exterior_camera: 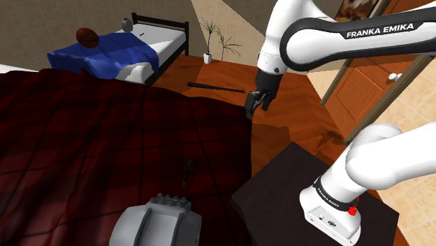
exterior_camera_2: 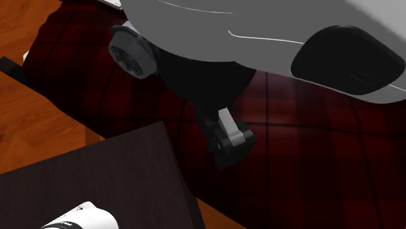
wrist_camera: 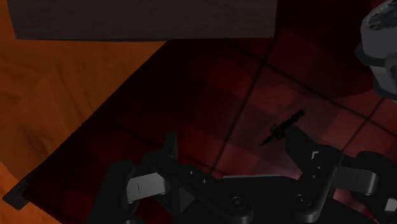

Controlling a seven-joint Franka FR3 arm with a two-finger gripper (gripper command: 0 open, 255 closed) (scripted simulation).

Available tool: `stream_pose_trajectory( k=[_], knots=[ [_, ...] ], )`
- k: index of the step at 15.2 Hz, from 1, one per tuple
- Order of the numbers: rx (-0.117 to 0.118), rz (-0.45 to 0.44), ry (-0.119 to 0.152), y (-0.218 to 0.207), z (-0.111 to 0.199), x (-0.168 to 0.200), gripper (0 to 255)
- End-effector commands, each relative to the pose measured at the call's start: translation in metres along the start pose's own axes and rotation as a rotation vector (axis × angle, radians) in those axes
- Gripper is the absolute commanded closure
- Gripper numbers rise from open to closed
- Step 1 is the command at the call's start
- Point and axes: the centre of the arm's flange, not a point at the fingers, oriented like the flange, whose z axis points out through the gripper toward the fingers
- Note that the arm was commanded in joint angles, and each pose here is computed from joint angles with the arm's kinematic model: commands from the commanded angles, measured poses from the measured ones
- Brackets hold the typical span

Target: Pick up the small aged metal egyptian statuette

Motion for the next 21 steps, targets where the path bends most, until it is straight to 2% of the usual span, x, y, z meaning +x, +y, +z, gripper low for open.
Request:
stream_pose_trajectory(
  k=[1, 21],
  knots=[
    [0.008, 0.018, 0.01, -0.014, 0.023, 0.006, 0],
    [0.075, 0.185, 0.078, -0.129, 0.231, 0.099, 0]
  ],
)
